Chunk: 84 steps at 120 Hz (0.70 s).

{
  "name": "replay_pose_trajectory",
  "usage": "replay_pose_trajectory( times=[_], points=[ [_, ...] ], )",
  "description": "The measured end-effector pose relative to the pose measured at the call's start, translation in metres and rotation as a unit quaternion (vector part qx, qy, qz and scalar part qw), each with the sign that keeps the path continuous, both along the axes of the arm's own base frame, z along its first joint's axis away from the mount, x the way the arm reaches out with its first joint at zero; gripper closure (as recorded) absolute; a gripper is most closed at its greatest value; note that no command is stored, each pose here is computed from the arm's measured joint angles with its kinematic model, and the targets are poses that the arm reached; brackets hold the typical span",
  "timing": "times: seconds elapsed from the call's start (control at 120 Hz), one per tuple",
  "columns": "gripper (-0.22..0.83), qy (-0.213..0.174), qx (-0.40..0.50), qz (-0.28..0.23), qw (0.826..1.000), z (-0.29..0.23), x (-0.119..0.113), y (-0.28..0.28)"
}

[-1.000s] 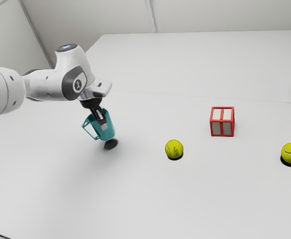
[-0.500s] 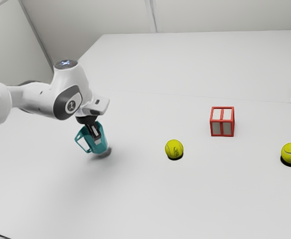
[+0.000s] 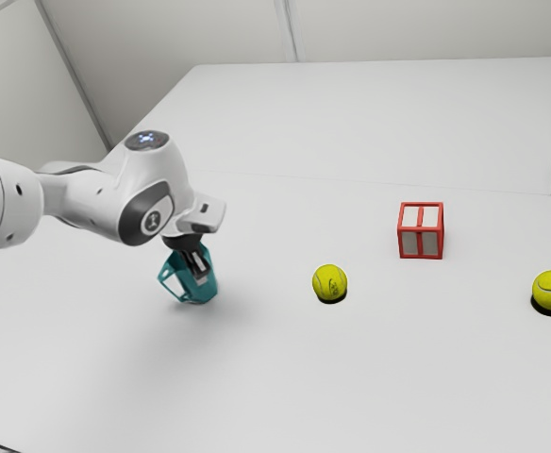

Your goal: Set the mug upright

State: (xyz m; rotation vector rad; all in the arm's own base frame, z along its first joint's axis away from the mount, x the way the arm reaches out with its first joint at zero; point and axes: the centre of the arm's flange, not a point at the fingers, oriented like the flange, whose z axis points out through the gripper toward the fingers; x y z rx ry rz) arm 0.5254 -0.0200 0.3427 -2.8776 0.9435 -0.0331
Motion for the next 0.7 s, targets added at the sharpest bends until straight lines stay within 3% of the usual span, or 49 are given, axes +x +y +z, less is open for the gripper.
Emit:
replay_pose_trajectory(
  times=[0.5, 0.7],
  points=[
    [0.35, -0.006, -0.005, 0.028, 1.0, 0.004, 0.0, 0.008],
    [0.26, -0.025, -0.013, 0.028, 0.999, 0.025, -0.001, 0.004]
  ],
)
